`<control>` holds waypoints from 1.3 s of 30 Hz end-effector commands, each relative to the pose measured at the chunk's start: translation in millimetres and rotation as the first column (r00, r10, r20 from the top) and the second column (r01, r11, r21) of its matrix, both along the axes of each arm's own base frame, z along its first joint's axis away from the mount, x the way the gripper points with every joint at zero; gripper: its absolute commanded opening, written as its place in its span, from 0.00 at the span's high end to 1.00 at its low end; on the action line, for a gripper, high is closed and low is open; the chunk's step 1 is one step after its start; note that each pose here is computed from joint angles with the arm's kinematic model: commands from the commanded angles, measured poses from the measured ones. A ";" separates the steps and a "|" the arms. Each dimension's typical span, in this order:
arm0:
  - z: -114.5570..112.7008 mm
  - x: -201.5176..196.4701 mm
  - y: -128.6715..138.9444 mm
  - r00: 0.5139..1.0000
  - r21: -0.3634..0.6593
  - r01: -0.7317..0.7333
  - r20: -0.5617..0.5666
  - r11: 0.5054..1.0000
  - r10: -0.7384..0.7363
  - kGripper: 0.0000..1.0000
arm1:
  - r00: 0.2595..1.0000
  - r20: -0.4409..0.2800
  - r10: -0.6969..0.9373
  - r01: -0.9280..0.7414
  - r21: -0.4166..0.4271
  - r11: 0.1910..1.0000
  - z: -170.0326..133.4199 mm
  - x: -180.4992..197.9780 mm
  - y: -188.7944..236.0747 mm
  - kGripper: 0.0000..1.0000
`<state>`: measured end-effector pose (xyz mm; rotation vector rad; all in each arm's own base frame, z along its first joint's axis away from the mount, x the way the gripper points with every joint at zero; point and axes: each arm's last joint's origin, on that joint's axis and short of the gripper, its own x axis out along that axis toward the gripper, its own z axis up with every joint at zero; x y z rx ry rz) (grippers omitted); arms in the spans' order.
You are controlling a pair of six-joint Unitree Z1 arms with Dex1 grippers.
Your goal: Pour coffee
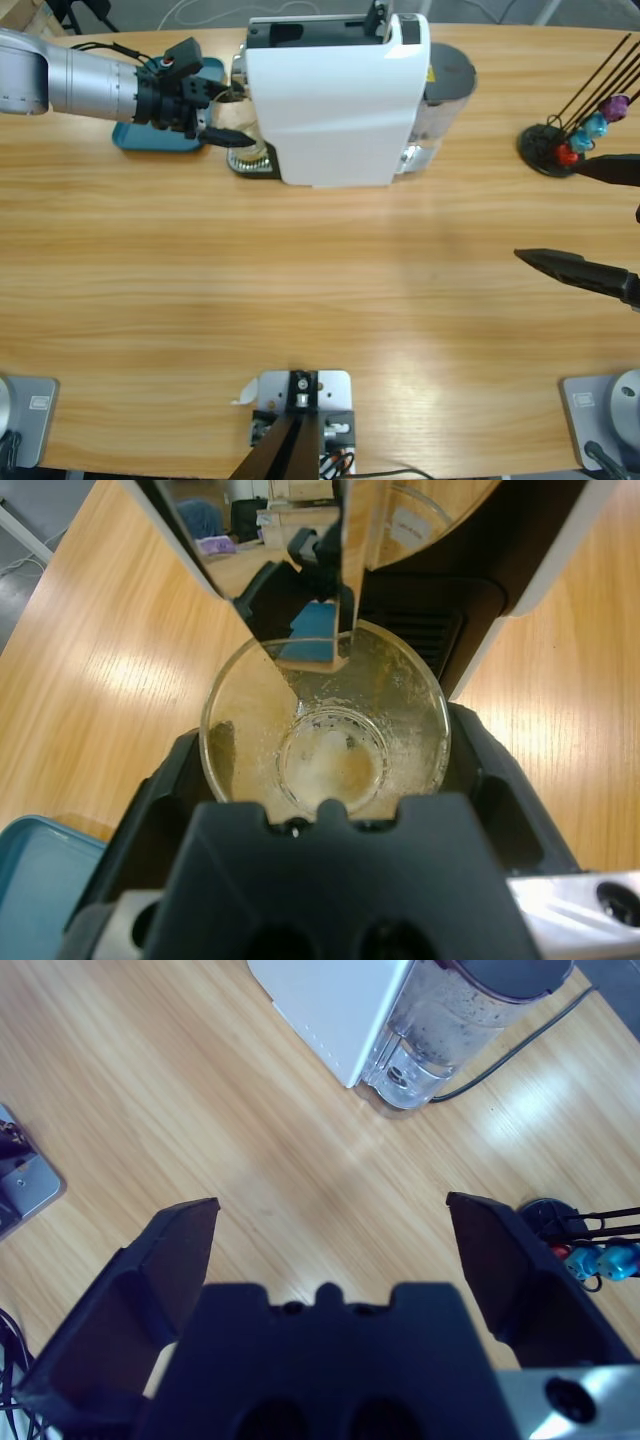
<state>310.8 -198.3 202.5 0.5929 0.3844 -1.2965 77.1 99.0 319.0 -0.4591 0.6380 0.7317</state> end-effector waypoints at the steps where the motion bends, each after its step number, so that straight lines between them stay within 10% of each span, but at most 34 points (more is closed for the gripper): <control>1: -22.4 -3.3 5.1 0.997 0.034 0.006 -0.081 0.999 -0.003 1.00 | 1.000 -0.005 0.011 -0.011 -0.019 1.000 -3.3 3.3 6.5 0.01; 17: -20.8 -6.9 8.0 0.995 0.009 0.021 -0.099 1.000 -0.020 1.00 | 1.000 -0.001 0.009 -0.009 -0.030 0.999 -2.7 0.1 0.8 0.01; 18: -20.3 -6.2 9.6 0.995 0.006 0.019 -0.099 1.000 -0.018 0.79 | 1.000 -0.002 0.010 -0.010 -0.031 0.999 -2.6 0.4 1.3 0.01; 19: -19.9 -5.6 11.1 0.995 0.003 0.015 -0.101 1.000 -0.015 0.31 | 1.000 -0.002 0.010 -0.010 -0.031 0.999 -2.3 0.8 1.8 0.01; 21: -19.0 -7.0 15.7 0.993 -0.025 0.035 -0.110 0.999 -0.038 0.03 | 1.000 -0.002 0.010 -0.010 -0.030 0.999 -1.6 1.0 2.2 0.01; 39: 6.3 -8.0 54.7 0.995 -0.133 -0.005 -0.103 0.991 -0.009 0.00 | 1.000 -0.008 0.009 -0.010 -0.041 0.999 0.2 0.5 1.3 0.01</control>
